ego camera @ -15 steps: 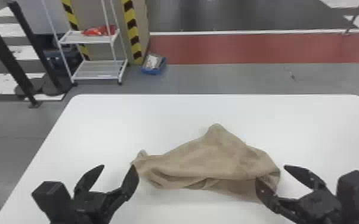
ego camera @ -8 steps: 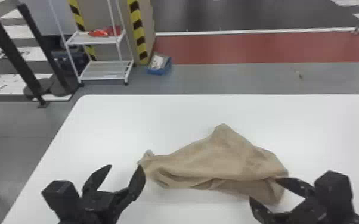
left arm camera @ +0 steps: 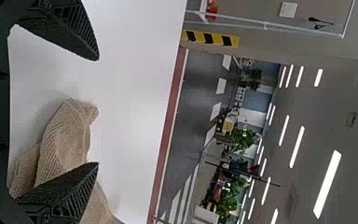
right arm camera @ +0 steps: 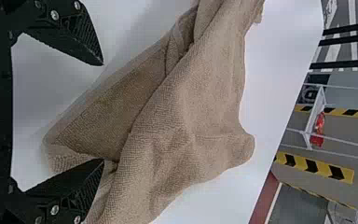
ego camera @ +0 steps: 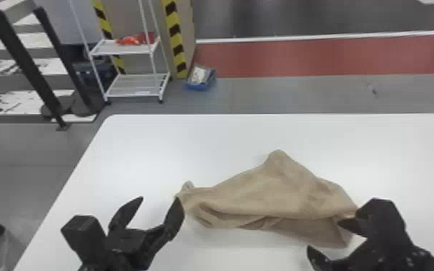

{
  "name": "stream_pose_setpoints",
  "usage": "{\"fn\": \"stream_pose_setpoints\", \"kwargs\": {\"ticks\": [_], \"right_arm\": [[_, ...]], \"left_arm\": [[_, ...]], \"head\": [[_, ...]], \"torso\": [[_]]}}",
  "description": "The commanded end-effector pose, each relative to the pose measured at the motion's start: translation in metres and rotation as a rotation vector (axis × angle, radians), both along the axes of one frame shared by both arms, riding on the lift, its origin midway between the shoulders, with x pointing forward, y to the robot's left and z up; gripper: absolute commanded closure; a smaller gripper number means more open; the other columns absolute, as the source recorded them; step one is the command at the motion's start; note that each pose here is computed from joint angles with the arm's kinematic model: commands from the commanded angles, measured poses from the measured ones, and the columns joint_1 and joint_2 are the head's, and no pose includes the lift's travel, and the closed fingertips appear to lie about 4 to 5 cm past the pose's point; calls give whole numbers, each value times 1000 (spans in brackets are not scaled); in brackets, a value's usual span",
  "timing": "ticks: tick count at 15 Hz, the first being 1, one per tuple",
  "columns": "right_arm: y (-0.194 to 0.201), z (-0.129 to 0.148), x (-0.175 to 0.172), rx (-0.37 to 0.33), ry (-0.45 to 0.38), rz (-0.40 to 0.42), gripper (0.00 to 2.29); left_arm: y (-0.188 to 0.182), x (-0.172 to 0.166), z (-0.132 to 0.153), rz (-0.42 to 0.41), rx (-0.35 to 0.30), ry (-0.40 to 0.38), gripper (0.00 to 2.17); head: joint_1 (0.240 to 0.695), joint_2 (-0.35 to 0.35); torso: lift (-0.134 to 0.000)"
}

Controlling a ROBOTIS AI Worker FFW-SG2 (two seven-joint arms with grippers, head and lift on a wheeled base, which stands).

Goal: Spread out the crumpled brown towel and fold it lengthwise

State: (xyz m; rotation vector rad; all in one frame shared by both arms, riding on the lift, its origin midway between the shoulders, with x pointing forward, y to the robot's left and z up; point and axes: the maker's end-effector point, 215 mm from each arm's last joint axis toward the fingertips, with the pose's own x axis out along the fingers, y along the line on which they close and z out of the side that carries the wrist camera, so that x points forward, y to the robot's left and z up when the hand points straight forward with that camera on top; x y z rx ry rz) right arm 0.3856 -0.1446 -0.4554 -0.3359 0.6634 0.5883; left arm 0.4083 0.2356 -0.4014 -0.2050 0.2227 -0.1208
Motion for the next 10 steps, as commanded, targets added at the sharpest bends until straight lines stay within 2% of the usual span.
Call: {"fn": "stream_pose_setpoints", "kwargs": {"ticks": [1,4,10], "right_arm": [[4,1,4,-3,1,3,218],[-4,-2,7,-29,18,-18,286],[1,-7,7,-67,42,1,286]], "left_arm": [[0,0,1,3,-3,-2,80],[0,0,1,3,-3,-1,80],[1,0,0,5,-2,0,80]], "head": [[695,127],[695,134],[695,129]], "torso": [[-124],[-124],[-124]]}}
